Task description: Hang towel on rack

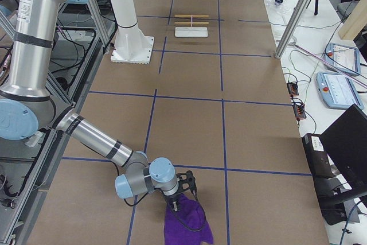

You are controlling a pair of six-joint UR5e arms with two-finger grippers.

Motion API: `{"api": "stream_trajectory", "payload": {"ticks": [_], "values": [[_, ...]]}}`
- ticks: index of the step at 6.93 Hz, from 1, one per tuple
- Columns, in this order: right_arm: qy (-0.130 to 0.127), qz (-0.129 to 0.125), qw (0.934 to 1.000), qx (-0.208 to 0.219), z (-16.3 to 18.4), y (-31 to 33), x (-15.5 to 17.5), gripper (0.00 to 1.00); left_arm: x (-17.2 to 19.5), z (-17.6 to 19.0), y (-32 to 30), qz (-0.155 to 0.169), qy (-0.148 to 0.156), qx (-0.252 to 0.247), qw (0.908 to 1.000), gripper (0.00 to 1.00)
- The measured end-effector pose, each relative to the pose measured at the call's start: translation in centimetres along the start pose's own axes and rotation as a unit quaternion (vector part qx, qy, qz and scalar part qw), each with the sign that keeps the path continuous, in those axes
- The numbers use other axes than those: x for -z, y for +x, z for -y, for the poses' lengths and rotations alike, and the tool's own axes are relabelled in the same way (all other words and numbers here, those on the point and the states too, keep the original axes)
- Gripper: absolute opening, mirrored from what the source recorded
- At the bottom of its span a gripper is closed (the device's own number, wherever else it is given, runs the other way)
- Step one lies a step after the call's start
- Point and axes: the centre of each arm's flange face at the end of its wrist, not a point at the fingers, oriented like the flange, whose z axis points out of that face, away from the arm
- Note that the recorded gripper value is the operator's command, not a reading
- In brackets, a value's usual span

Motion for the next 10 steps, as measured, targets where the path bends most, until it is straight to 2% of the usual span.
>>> {"api": "stream_trajectory", "payload": {"ticks": [2,3,4,5,6,7,8,9,10], "values": [[0.022,0.002,0.9995,0.021,1.8,-0.9,1.4,0.00,0.0,0.0,0.0,0.000,0.000,0.000,1.0000,1.00],[0.048,0.010,0.9982,0.034,3.7,-1.9,3.4,0.00,0.1,0.1,0.1,-0.002,0.002,-0.002,1.0000,1.00],[0.084,0.037,0.9945,0.049,6.0,-3.3,6.4,0.00,0.2,0.2,0.3,-0.007,0.010,-0.008,0.9999,1.00],[0.122,0.082,0.9869,0.067,8.4,-4.9,9.8,0.00,0.3,0.3,0.6,-0.013,0.021,-0.017,0.9995,1.00],[0.160,0.122,0.9753,0.092,11.1,-7.1,13.6,0.00,0.5,0.5,0.7,-0.015,0.028,-0.022,0.9992,1.00],[0.185,0.145,0.9652,0.115,13.9,-9.6,17.0,0.00,0.5,0.6,0.8,-0.016,0.030,-0.024,0.9991,1.00],[0.194,0.162,0.9593,0.126,16.9,-12.5,19.5,0.00,0.2,0.8,1.1,-0.019,0.029,-0.025,0.9991,1.00],[0.191,0.181,0.9563,0.127,20.4,-16.4,21.6,0.00,-0.4,1.2,1.7,-0.026,0.026,-0.007,0.9993,1.00],[0.185,0.204,0.9534,0.123,24.9,-21.4,23.4,0.00,-1.1,2.1,3.1,-0.038,0.023,0.043,0.9981,1.00]]}}
